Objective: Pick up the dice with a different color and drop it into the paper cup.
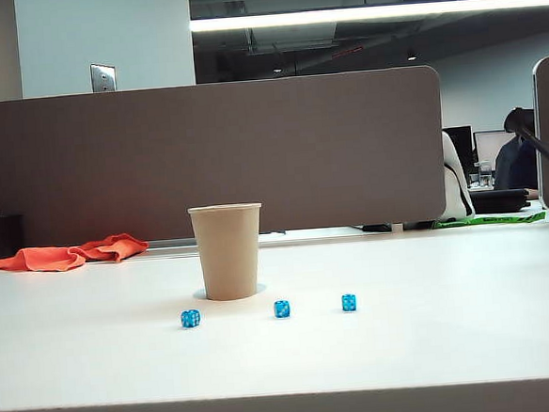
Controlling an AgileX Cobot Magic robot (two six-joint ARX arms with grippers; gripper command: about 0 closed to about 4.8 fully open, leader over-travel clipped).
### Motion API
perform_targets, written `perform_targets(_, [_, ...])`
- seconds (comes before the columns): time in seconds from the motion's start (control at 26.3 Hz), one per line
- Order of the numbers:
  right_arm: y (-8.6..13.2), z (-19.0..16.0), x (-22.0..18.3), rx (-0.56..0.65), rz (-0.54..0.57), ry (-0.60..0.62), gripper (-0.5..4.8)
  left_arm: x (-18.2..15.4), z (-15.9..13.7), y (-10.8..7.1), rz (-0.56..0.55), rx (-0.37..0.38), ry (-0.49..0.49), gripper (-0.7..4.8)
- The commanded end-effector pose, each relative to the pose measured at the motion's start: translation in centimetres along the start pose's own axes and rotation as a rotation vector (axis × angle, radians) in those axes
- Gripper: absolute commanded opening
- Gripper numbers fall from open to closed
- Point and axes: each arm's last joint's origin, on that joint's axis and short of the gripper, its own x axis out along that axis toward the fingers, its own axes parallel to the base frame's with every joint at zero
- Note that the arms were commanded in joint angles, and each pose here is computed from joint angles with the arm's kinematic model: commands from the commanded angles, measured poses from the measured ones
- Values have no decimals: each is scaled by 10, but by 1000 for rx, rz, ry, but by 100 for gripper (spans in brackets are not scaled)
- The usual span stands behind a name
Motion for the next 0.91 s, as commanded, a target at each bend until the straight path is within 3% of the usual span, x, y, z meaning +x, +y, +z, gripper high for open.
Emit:
perform_targets(0.04, [-1,-4,0,8,-7,33,-1,1,-1,2,63,-1,-27,-6])
perform_targets(0.27, [-1,-5,0,9,-7,42,-1,5,-13,4,93,19,-65,-6])
perform_targets(0.57, [0,-2,0,-6,-2,15,-1,7,-25,7,183,137,6,-6])
perform_targets(0.8, [2,-1,0,-85,87,13,-1,7,-27,6,172,101,27,-6])
perform_targets(0.91, [2,-1,0,-103,77,11,-1,7,-27,7,174,77,22,-6])
